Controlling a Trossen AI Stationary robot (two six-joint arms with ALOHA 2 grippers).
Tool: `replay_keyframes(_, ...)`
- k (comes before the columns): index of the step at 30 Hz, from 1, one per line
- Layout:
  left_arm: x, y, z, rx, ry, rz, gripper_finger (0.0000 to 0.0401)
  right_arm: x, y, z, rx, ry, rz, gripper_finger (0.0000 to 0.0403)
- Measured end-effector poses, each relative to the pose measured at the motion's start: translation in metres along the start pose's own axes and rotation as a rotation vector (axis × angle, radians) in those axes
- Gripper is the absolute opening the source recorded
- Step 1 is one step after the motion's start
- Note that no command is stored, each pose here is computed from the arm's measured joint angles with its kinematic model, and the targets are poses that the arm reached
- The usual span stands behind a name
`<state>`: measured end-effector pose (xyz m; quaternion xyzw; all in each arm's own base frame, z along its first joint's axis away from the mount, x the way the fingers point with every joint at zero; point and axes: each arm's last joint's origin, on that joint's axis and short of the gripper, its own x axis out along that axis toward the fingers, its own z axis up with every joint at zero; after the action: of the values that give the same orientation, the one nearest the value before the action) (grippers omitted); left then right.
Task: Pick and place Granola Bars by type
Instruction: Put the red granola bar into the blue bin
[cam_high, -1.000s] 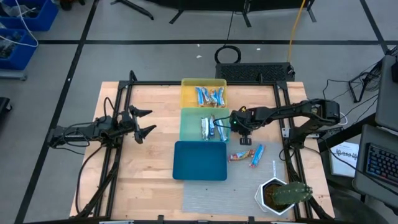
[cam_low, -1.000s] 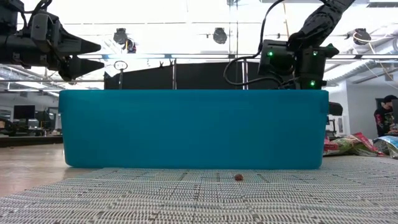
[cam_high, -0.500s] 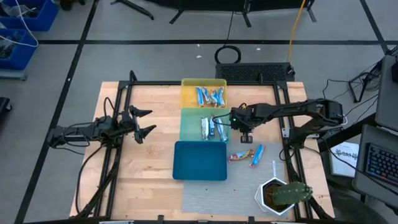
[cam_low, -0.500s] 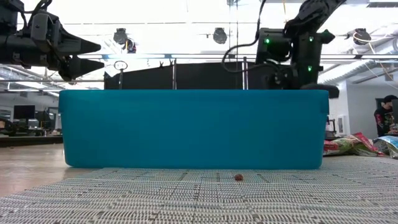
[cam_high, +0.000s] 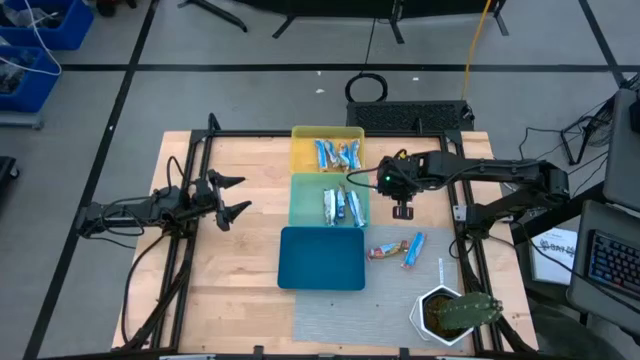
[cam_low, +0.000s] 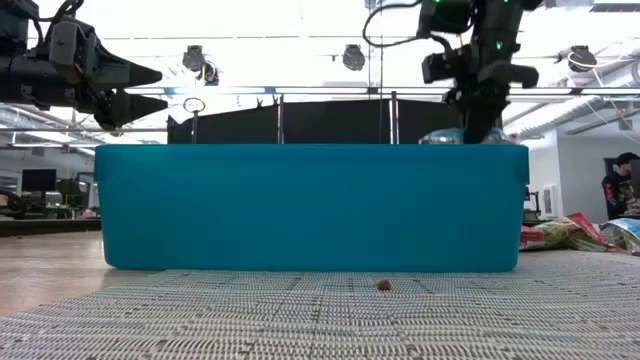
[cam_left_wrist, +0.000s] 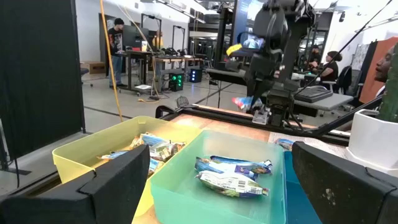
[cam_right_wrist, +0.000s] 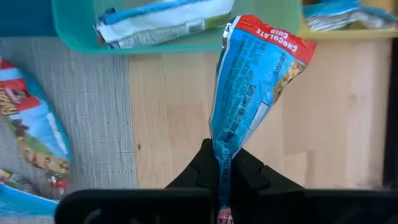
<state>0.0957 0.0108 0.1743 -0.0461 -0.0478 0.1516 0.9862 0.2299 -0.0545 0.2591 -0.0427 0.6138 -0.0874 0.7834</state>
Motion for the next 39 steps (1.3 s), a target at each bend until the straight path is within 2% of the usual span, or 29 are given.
replay_keyframes(8, 0.000, 0.000, 0.000, 0.000, 0.000, 0.000, 0.0392, -0.040, -0.006, 0.004, 0.001, 0.028, 0.006, 0.0005)
replay_keyframes(18, 0.000, 0.000, 0.000, 0.000, 0.000, 0.000, 0.0392, -0.091, -0.004, 0.002, 0.089, 0.066, 0.025, 0.0005)
replay_keyframes(25, 0.000, 0.000, 0.000, 0.000, 0.000, 0.000, 0.0392, -0.116, 0.007, -0.002, 0.229, 0.094, 0.087, 0.0004)
replay_keyframes(34, 0.000, 0.000, 0.000, 0.000, 0.000, 0.000, 0.0392, -0.144, 0.023, 0.002, 0.387, 0.014, 0.166, 0.0002)
replay_keyframes(39, 0.000, 0.000, 0.000, 0.000, 0.000, 0.001, 0.0392, -0.156, 0.031, 0.005, 0.513, -0.012, 0.200, 0.0001)
